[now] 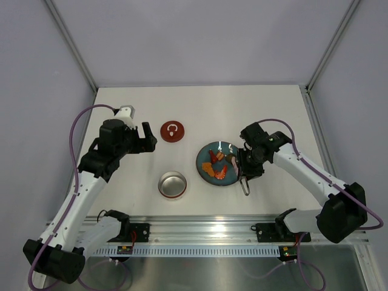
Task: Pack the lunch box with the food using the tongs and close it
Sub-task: Pick up the fake food from the plate.
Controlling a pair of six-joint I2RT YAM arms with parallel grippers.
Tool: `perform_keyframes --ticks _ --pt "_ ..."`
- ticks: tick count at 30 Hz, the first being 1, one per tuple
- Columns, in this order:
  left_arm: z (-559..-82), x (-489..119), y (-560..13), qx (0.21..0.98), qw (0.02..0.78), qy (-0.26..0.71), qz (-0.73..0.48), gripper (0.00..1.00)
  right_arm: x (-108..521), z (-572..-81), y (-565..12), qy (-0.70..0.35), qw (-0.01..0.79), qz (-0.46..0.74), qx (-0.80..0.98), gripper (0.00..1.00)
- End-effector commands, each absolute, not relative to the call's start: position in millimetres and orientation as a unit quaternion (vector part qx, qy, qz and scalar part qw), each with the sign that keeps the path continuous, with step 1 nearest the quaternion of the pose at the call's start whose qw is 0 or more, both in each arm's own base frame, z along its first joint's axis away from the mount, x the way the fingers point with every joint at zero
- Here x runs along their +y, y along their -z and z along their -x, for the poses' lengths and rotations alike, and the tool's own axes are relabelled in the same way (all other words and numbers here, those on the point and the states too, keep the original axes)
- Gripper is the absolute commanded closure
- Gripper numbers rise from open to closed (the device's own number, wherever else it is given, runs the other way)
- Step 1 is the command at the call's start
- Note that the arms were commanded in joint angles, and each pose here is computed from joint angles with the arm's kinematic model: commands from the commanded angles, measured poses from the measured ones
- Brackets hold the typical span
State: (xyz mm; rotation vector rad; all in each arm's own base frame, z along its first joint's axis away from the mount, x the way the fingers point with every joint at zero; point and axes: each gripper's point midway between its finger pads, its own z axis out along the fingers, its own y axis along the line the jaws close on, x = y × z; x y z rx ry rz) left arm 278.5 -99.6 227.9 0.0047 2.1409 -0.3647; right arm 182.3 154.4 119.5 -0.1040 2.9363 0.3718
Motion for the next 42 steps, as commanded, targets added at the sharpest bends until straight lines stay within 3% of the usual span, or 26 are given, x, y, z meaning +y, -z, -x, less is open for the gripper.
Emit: perform_keyframes --ticks 1,42 --pt "-287.8 -102.8 -240.0 0.860 0.485 0.155 0.002 0.01 168.3 -182.5 -124.1 -0.154 0.090 0.045 0.983 0.59" --pt "-289.2 -103.4 -230.5 0.864 0.479 0.152 -0.003 0.01 201.1 -183.0 -89.3 -0.162 0.023 0.045 0.985 0.51"
